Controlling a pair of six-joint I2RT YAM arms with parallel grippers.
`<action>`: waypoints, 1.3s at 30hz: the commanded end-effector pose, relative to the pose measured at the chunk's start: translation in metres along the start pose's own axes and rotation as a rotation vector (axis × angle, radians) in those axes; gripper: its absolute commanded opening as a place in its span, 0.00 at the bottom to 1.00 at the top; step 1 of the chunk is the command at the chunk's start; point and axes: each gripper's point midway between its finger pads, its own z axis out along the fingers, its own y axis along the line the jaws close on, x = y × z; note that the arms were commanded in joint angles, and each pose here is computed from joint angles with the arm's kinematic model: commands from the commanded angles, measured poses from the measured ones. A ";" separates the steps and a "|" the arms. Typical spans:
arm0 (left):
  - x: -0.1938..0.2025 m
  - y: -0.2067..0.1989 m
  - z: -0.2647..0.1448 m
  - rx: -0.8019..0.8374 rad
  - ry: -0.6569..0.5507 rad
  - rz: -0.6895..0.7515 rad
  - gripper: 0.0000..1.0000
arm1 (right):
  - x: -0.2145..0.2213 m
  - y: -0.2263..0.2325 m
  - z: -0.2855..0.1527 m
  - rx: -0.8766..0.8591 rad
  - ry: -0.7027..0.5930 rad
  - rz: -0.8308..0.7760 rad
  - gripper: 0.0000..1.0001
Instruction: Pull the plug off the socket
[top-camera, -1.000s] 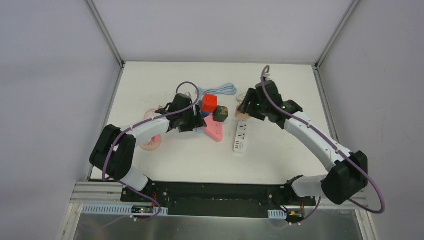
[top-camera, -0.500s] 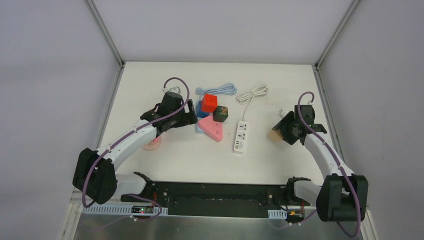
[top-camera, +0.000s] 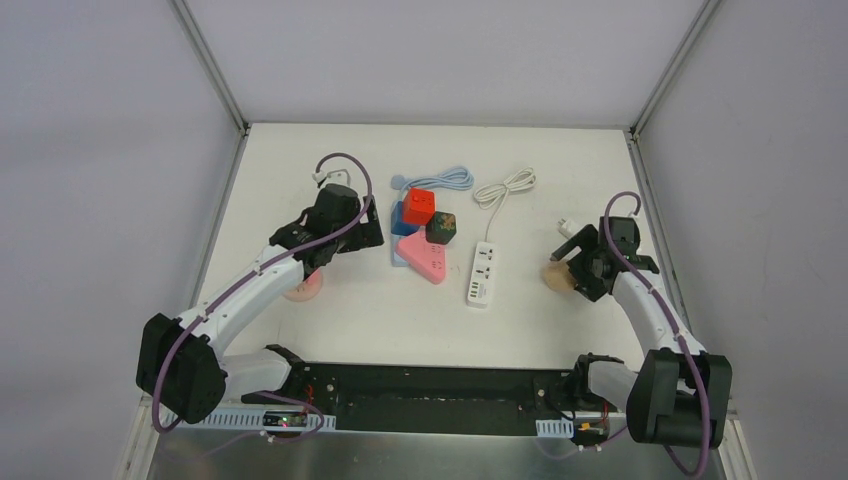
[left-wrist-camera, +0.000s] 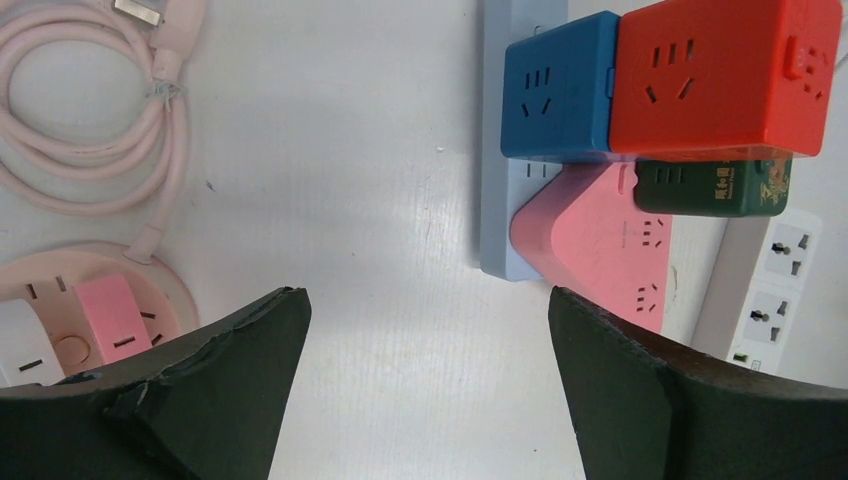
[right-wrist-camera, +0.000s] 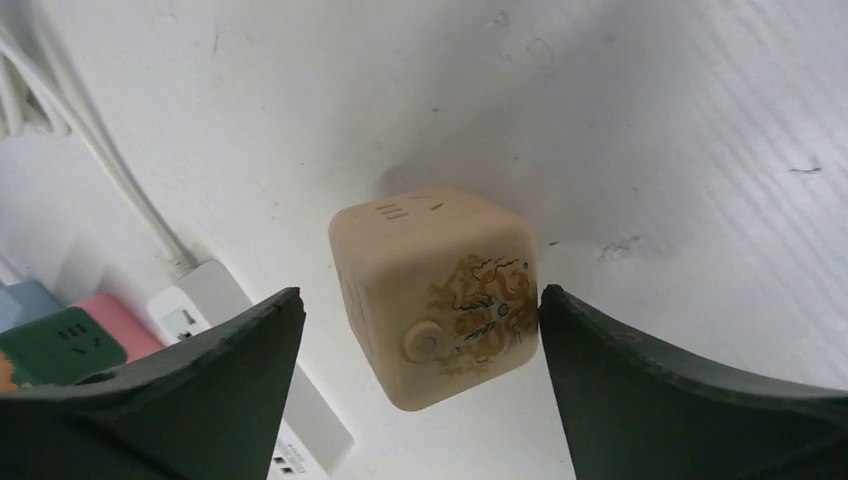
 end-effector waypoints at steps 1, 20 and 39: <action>-0.025 -0.005 -0.007 0.001 -0.054 0.037 0.94 | -0.027 -0.007 -0.014 0.071 -0.114 -0.010 0.92; -0.046 -0.010 -0.031 0.044 -0.112 0.087 0.90 | -0.053 0.091 -0.085 -0.296 -0.100 -0.072 0.89; -0.030 -0.033 -0.038 0.195 -0.071 0.003 0.99 | 0.094 0.241 -0.040 -0.544 0.187 -0.435 0.92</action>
